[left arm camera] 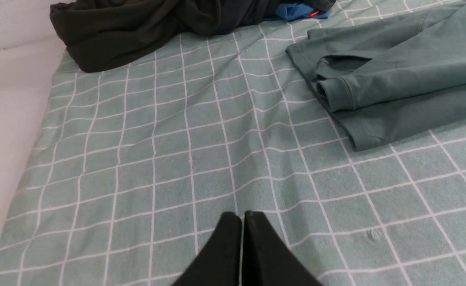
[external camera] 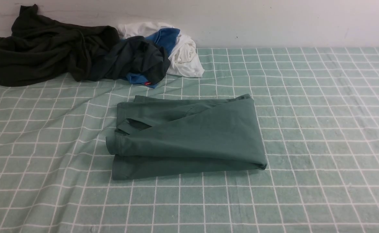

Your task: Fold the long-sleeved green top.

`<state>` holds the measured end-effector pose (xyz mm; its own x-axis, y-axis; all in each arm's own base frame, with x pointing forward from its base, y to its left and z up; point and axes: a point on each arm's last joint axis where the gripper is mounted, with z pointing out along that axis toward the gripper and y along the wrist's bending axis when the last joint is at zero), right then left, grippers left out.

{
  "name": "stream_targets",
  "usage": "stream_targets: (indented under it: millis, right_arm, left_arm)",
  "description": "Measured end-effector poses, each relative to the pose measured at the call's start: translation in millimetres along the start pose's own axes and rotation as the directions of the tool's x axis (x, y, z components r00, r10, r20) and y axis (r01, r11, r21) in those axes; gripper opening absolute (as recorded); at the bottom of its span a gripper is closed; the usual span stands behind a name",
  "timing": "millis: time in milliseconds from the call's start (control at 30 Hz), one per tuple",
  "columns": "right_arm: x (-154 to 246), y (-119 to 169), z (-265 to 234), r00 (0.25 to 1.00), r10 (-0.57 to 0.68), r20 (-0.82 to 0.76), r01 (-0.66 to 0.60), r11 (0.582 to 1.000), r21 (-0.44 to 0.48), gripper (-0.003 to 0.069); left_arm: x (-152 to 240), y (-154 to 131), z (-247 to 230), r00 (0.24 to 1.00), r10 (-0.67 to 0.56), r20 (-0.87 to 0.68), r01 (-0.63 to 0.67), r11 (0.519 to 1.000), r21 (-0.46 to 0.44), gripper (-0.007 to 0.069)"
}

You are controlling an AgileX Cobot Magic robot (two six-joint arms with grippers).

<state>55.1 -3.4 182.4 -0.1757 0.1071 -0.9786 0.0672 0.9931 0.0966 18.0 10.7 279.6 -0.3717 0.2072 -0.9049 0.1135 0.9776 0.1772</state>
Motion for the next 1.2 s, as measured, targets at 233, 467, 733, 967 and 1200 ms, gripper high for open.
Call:
stream_targets:
  millis: [233, 467, 733, 967, 1200]
  right_arm:
    - [0, 0, 0, 1.0, 0.0, -0.001, 0.0, 1.0, 0.0, -0.0014]
    - [0, 0, 0, 1.0, 0.0, -0.001, 0.0, 1.0, 0.0, -0.0014]
    - [0, 0, 0, 1.0, 0.0, -0.003, 0.0, 1.0, 0.0, -0.0014]
    - [0, 0, 0, 1.0, 0.0, -0.002, 0.0, 1.0, 0.0, -0.0014]
    - [0, 0, 0, 1.0, 0.0, -0.002, 0.0, 1.0, 0.0, -0.0014]
  left_arm:
    - [8, -9, 30, 0.981, -0.022, 0.192, 0.027, 0.999, -0.025, -0.0003]
    - [53, -16, 69, 0.942, -0.125, 0.31, 0.166, 0.98, -0.111, -0.0003]
    - [76, -19, 73, 0.972, -0.147, 0.182, 0.172, 0.976, -0.132, -0.0003]
    - [79, -20, 73, 0.985, -0.116, 0.125, 0.132, 0.982, -0.132, -0.0003]
    - [79, -20, 73, 0.986, -0.116, 0.124, 0.131, 0.984, -0.122, -0.0003]
